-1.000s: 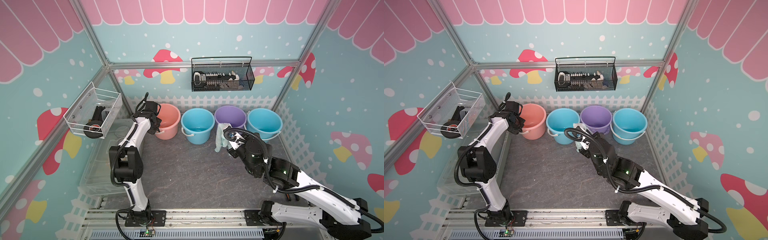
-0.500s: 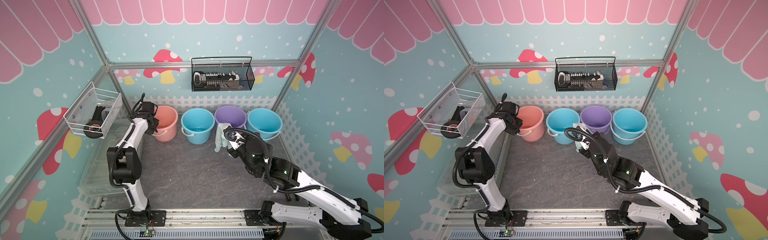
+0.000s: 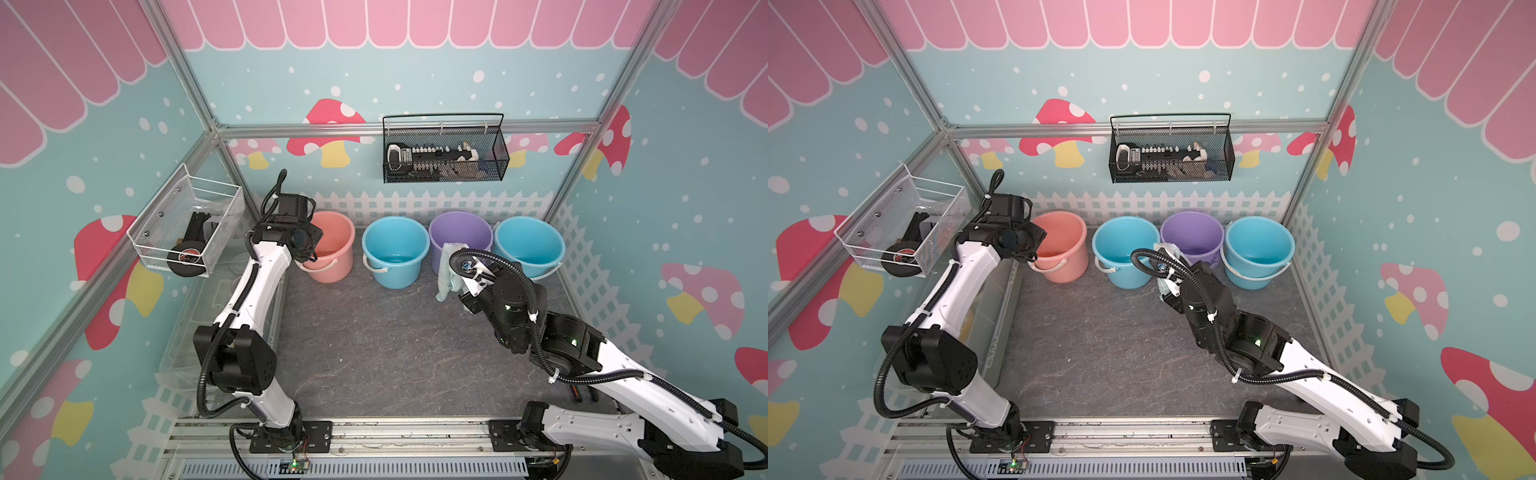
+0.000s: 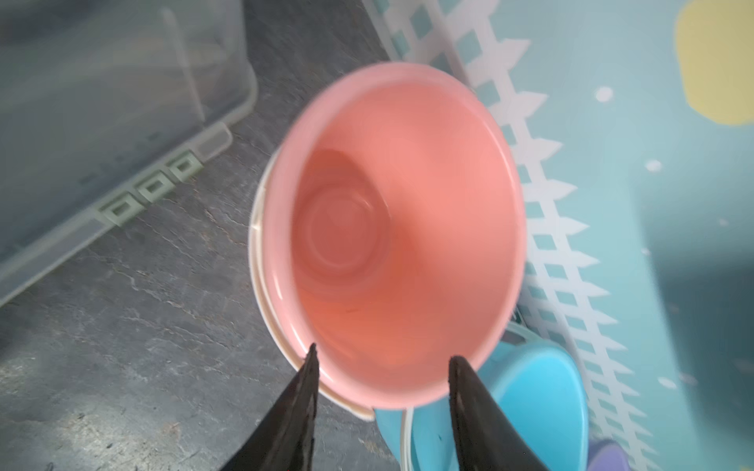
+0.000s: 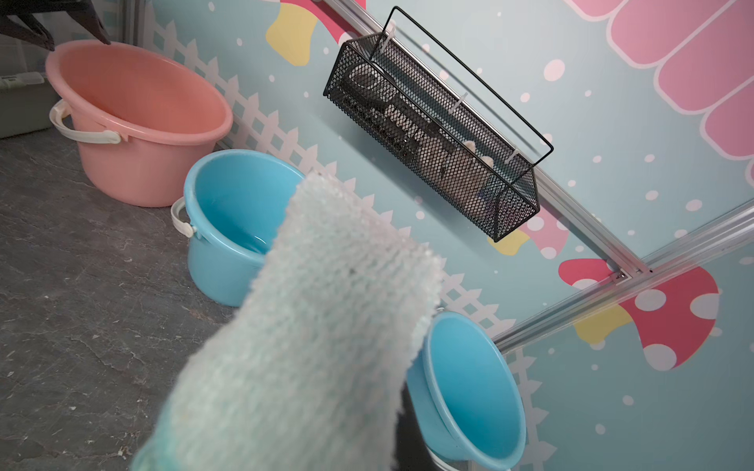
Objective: Wipe the inside of the bucket with a cloth
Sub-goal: Place the bucket at the corner of the board, then pick up the bucket from the center of the board.
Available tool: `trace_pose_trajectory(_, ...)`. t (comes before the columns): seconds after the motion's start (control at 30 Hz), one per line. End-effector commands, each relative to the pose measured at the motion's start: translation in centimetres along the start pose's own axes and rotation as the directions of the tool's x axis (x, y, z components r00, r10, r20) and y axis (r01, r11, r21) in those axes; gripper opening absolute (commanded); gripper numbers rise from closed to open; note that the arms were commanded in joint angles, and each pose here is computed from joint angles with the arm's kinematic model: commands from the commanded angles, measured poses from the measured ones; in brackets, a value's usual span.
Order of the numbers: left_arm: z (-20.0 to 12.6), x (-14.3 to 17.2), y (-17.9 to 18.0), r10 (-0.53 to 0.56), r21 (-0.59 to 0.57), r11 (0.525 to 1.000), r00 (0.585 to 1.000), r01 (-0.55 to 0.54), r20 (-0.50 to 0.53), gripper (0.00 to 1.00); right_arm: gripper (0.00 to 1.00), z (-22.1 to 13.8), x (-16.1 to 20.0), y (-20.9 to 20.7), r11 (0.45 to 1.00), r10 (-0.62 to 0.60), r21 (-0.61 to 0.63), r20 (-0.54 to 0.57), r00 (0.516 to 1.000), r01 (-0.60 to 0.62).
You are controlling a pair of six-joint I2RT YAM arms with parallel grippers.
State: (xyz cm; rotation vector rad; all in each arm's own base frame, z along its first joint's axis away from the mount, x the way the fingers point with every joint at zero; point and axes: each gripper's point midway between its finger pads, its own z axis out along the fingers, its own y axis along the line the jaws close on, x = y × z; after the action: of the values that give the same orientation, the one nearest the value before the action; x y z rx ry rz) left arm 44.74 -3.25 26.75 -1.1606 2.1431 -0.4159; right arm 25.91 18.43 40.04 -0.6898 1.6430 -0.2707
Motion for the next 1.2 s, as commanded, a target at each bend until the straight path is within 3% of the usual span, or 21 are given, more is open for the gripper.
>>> trace_pose_trajectory(0.0, -2.0, 3.3, -2.5, 0.114, 0.086, 0.99, 0.991, -0.108, -0.066, 0.49, 0.0, 0.3, 0.3, -0.5, 0.998, 0.058, 0.005, -0.034, 0.998, -0.058)
trace_pose_trajectory(0.23, -2.6, 9.9, -4.0, 0.284, 0.133, 0.955, 0.948, -0.267, -0.14, 0.49, 0.0, 0.7, 1.6, -0.8, 0.997, 0.08, 0.012, -0.072, 0.994, -0.079)
trace_pose_trajectory(0.53, 1.8, 14.6, -5.0, 0.361, 0.127, 0.932, 0.895, -0.338, -0.261, 0.5, 0.0, 0.1, 1.6, -1.3, 0.994, 0.111, 0.009, -0.064, 0.992, -0.111)
trace_pose_trajectory(0.8, 5.9, 15.7, -5.2, 0.38, 0.083, 0.924, 0.874, -0.374, -0.303, 0.45, 0.0, -1.0, 1.7, -2.0, 0.988, 0.152, -0.001, -0.051, 0.987, -0.152)
trace_pose_trajectory(0.93, 6.7, 15.6, -5.4, 0.387, 0.07, 0.92, 0.871, -0.385, -0.302, 0.39, 0.0, -1.2, 1.9, -2.1, 0.988, 0.154, -0.001, -0.053, 0.987, -0.154)
trace_pose_trajectory(1.17, 8.7, 15.1, -5.0, 0.397, 0.036, 0.912, 0.859, -0.408, -0.323, 0.37, 0.0, -1.5, 2.0, -2.3, 0.986, 0.164, -0.003, -0.05, 0.985, -0.164)
